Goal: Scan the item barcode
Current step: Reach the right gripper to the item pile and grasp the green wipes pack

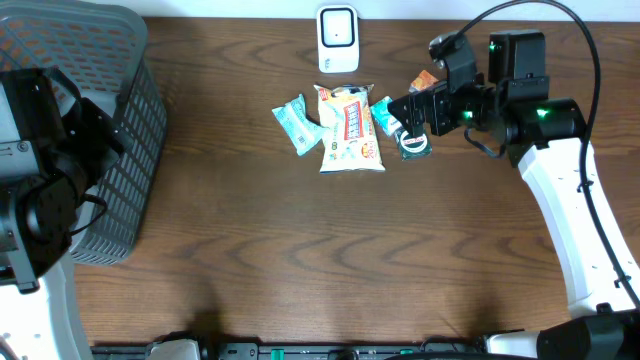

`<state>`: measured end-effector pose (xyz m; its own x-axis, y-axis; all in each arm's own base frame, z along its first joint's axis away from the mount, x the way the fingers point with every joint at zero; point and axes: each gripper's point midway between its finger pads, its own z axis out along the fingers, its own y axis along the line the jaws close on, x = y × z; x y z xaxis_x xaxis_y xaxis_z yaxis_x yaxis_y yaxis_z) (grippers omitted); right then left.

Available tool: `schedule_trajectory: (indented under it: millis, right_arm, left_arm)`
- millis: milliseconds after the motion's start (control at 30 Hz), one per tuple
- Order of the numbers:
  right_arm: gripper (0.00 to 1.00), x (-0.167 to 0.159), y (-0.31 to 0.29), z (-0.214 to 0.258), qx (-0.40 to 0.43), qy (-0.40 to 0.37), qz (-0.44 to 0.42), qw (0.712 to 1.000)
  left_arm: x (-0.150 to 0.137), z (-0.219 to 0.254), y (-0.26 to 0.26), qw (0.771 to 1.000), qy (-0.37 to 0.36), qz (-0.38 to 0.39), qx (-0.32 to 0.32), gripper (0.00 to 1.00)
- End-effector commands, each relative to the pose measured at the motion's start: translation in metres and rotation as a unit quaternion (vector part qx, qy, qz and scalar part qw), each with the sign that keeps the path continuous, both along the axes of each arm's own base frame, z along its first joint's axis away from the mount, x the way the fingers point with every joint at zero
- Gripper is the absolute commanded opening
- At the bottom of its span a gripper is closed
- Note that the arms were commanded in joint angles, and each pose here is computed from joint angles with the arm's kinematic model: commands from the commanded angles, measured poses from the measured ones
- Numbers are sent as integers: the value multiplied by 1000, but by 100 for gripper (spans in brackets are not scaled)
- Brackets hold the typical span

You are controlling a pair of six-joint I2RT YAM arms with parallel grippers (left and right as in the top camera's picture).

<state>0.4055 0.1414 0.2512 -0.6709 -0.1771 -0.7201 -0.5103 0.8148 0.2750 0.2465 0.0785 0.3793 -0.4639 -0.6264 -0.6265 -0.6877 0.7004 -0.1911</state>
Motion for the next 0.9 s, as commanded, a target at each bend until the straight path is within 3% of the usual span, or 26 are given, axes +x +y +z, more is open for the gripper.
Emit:
schedule_trajectory:
  millis: [0,233,500,867]
  right_arm:
    - [99,3,15,13,24,-10,5,1000]
    - [99,11,21,-23,-64,5,-29,997]
    - [99,22,18,-103,-132,110,-51,984]
    - [99,47,19,-89,-191,158,-5,969]
  left_arm:
    - [-1,2,2,1000,-3,6,-1,98]
    - [-1,2,2,1000,-3,7,-1,98]
    - [-1,2,2,1000,-3,7,-1,98]
    - [-1,2,2,1000,-3,7,-1,98]
